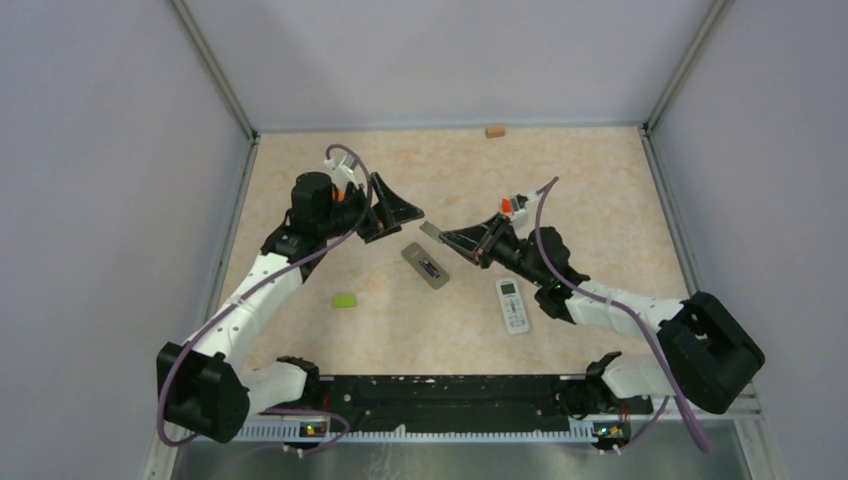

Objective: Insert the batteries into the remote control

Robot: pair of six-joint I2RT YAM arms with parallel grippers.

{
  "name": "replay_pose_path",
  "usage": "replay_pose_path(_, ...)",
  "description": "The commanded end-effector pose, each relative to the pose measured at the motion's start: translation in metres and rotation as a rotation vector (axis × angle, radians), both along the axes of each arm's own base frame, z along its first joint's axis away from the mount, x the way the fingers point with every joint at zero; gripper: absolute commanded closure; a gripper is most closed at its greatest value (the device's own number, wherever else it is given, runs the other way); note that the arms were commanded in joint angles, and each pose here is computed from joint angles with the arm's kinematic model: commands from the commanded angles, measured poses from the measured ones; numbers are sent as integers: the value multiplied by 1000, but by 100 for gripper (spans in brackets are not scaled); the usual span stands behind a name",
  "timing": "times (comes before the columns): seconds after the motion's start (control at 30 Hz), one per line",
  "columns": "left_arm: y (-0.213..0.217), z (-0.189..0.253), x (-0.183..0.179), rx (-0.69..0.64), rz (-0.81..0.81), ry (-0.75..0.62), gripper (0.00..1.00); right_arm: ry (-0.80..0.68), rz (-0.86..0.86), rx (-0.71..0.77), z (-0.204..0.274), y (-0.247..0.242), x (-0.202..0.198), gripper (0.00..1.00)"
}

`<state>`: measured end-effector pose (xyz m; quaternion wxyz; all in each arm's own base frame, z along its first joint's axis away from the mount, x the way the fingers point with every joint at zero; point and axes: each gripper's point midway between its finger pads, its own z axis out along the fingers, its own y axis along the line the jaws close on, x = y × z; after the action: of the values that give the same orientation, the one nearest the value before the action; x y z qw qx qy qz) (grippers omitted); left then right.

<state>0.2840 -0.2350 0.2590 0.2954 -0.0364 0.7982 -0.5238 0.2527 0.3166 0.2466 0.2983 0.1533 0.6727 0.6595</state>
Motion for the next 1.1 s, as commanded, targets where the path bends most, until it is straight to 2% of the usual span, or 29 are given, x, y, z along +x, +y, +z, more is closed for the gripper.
replay_pose_path(0.0,37,-22,20,164,197,-49,1,119,-15,-122,-46,6,7,100)
replay_pose_path(0.13,49,-63,26,222,265,58,1,179,-19,-192,-82,12,10,100)
replay_pose_path(0.27,54,-103,24,259,258,176,2,212,-19,-240,-109,23,16,100)
replay_pose_path(0.47,74,-142,30,280,295,295,21,232,-66,-280,-134,33,32,100)
replay_pose_path(0.53,82,-147,32,260,308,314,24,240,-101,-288,-140,33,38,100)
replay_pose_path(0.7,89,-154,34,245,309,334,25,270,-157,-310,-151,33,47,100)
replay_pose_path(1.07,85,-158,34,227,273,347,25,348,-141,-341,-177,35,34,100)
